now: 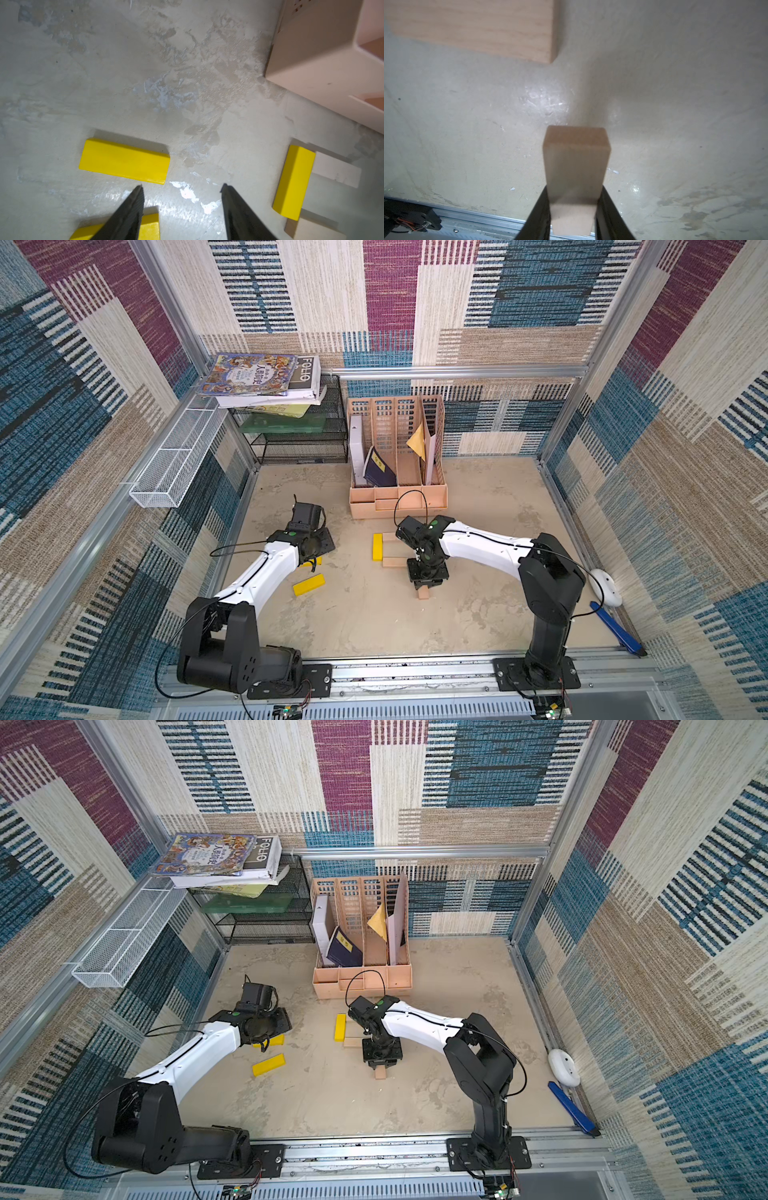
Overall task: Assemble the number 6 with building blocks
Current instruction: Assemble the building block at the center of the board.
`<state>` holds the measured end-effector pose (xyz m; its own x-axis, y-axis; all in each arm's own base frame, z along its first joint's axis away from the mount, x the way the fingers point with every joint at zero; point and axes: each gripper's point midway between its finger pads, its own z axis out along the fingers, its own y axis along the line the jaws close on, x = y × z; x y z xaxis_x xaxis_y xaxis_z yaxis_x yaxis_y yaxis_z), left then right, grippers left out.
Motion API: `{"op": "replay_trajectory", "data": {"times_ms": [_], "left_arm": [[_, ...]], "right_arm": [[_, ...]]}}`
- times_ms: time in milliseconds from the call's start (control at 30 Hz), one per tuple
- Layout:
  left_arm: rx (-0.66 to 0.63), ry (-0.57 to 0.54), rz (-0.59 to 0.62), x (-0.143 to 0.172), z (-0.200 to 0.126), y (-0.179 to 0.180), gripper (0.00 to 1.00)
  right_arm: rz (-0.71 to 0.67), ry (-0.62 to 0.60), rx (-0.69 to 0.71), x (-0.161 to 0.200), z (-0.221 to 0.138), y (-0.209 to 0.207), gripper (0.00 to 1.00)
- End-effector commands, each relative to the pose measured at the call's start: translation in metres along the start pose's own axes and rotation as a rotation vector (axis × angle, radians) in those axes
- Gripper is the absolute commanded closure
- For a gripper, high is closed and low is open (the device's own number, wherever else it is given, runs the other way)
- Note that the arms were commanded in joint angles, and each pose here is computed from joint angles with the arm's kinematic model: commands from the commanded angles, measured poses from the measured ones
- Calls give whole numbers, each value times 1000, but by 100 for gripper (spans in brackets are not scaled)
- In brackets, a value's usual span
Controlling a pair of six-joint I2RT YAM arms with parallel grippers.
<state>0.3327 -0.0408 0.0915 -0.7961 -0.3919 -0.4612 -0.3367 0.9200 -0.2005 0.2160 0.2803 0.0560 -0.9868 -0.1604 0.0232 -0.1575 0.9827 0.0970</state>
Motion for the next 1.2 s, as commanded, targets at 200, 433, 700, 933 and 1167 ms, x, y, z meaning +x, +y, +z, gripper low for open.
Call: {"op": "replay_trajectory", "data": {"times_ms": [200, 433, 700, 933, 1167], "left_arm": [[-2, -26, 19, 0, -7, 0, 37], [4, -41, 20, -6, -12, -2, 37], [4, -33, 16, 0, -11, 0, 37], [-1, -40, 21, -1, -14, 2, 37], [-3, -36, 13, 1, -13, 3, 37]], "right_arm": [[27, -35, 17, -14, 20, 12, 100], [27, -6, 3, -6, 29, 26, 100], [33, 6, 25, -2, 35, 26, 100], [56, 19, 30, -3, 39, 20, 100], [56, 20, 25, -6, 40, 21, 100]]}}
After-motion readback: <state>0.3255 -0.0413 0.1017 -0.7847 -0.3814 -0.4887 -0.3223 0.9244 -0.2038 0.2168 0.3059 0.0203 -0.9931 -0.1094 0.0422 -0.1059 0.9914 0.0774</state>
